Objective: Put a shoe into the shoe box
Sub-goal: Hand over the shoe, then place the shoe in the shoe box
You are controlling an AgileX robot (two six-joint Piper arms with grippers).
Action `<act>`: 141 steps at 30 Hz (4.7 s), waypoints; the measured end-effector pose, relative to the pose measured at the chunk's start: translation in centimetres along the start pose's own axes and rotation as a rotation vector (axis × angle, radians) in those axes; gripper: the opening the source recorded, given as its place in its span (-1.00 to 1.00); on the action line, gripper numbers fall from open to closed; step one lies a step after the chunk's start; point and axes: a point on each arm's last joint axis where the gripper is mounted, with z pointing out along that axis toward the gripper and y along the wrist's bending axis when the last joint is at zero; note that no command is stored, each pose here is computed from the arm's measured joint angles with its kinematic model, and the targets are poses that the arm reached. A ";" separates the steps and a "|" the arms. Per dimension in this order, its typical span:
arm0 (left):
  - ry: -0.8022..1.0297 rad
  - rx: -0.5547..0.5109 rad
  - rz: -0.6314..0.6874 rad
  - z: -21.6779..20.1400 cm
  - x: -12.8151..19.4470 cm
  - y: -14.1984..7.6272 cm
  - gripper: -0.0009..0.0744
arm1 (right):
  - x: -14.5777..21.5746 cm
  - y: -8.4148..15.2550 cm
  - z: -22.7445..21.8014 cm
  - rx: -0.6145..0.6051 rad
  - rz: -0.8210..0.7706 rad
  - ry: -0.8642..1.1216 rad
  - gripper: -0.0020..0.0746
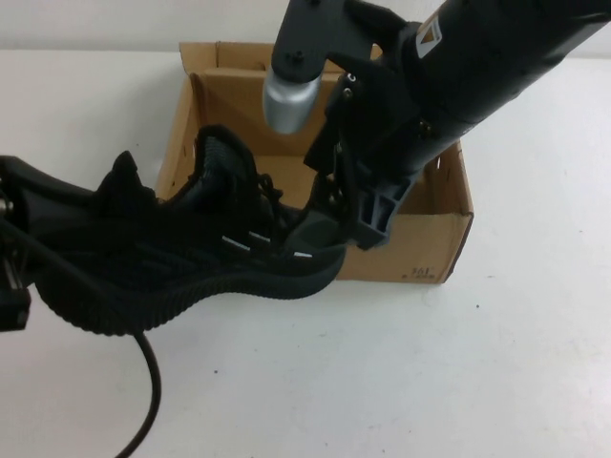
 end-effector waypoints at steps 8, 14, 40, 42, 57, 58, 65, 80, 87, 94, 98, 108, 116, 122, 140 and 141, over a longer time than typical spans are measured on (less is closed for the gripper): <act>0.052 0.038 0.041 0.6 0.1 -0.7 -0.85 | -0.4 0.4 0.3 -0.059 0.006 -0.046 0.80; 0.060 0.062 0.034 0.8 0.0 -1.0 -0.85 | -0.8 0.7 0.3 -0.092 0.006 -0.080 0.78; 0.010 -0.011 0.040 -2.5 -3.0 -3.8 -0.84 | -1.1 0.9 1.6 -0.206 0.005 -0.150 -0.83; 0.010 -0.012 0.002 -2.5 -3.0 -3.8 -0.75 | -1.1 0.9 1.6 -0.206 0.005 -0.149 -0.86; -0.163 -0.110 -0.334 -2.8 -4.6 -2.7 0.80 | -0.7 0.7 2.1 -0.178 0.089 -0.084 -0.90; -0.183 -0.138 -0.345 -2.8 -4.7 -2.4 0.80 | -0.6 0.6 2.1 -0.163 0.096 -0.069 -0.90; -0.199 -0.349 -0.374 -3.3 -4.4 -0.6 -0.34 | 0.6 -1.2 1.7 -0.068 0.148 -0.004 -0.90; -0.116 -0.378 -0.388 -3.2 -3.2 -0.7 -0.98 | 1.4 -11.0 -0.4 0.199 0.230 -0.052 -0.90; -0.068 -0.361 -0.435 -2.1 -1.4 -0.5 -0.98 | 1.5 -15.4 3.7 0.288 0.227 0.008 -0.90; -0.053 -0.354 -0.453 -1.8 -0.8 -0.5 -0.98 | 2.7 -18.1 9.0 0.283 0.244 0.033 -0.90; -0.050 -0.351 -0.453 -1.8 -0.8 -0.5 -0.98 | 3.6 -19.0 11.4 0.270 0.256 0.055 -0.90; -0.042 -0.315 -0.466 -1.7 -0.8 -0.8 -0.98 | 3.9 -19.8 12.9 0.307 0.291 0.024 -0.90; -0.028 -0.294 -0.467 -1.6 -0.7 -1.0 -0.98 | 3.6 -20.1 12.6 0.336 0.299 -0.013 -0.64; -0.011 -0.274 -0.466 -1.6 -0.6 -1.3 -0.98 | 3.3 -20.3 12.5 0.360 0.335 -0.052 -0.08; -0.013 -0.296 -0.259 -3.1 -0.9 -3.5 -0.98 | -0.9 -15.5 0.3 0.387 0.391 -0.204 -0.97; -0.014 -0.319 -0.231 -3.7 -0.9 -4.1 -0.98 | -1.0 -15.1 -0.9 0.394 0.422 -0.222 -0.98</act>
